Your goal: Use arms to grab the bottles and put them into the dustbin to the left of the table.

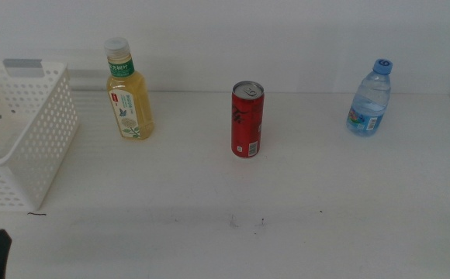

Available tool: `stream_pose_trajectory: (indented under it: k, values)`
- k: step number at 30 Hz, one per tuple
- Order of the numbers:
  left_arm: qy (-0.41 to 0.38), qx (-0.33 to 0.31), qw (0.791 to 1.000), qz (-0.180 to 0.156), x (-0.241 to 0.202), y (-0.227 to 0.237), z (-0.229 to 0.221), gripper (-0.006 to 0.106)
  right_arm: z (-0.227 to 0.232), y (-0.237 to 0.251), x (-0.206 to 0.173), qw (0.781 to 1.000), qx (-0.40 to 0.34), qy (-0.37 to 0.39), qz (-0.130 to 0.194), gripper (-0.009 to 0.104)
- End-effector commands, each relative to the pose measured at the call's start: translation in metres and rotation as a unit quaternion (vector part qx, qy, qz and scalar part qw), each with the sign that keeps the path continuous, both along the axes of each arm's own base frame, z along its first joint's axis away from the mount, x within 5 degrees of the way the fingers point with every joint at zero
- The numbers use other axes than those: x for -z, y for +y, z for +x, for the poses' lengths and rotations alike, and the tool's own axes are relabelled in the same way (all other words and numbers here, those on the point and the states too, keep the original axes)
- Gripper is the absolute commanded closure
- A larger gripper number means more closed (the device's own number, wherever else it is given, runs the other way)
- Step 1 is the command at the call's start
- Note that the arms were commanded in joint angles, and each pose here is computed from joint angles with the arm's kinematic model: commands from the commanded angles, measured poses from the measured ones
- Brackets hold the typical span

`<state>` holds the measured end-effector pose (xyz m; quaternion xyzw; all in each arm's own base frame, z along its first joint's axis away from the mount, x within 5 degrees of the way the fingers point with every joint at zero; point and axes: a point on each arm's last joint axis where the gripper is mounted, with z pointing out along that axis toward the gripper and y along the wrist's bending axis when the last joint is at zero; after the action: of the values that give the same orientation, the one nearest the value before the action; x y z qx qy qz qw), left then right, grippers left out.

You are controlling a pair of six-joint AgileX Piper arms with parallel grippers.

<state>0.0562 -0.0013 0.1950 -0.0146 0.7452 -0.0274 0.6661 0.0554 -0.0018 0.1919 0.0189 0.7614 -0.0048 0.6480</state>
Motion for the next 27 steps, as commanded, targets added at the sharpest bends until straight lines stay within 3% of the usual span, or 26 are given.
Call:
stream_pose_trajectory:
  k: [1,6,14,21,24,27]
  values:
    - [-0.035,0.011,0.999,0.000,-0.007,-0.001,0.001,0.007,0.000,-0.001,0.000,1.000,0.003,-0.004,-0.008,0.018]
    - [-0.057,0.095,0.994,0.022,-0.017,-0.016,0.027,0.007,0.000,-0.001,0.000,1.000,0.003,-0.004,-0.008,0.018]
    - [-0.060,0.237,0.970,0.009,-0.006,-0.063,0.061,0.007,0.000,-0.001,0.000,1.000,0.003,-0.004,-0.008,0.018]
    - [-0.101,0.245,0.964,0.014,0.004,-0.084,0.074,0.007,0.000,-0.001,0.000,1.000,0.003,-0.004,-0.008,0.018]
    - [-0.069,0.247,0.966,0.029,0.016,-0.087,0.078,0.007,0.000,-0.001,0.000,1.000,0.003,-0.004,-0.008,0.018]
    - [-0.057,0.247,0.967,0.024,0.020,-0.088,0.079,0.007,0.000,-0.001,0.000,1.000,0.003,-0.004,-0.008,0.018]
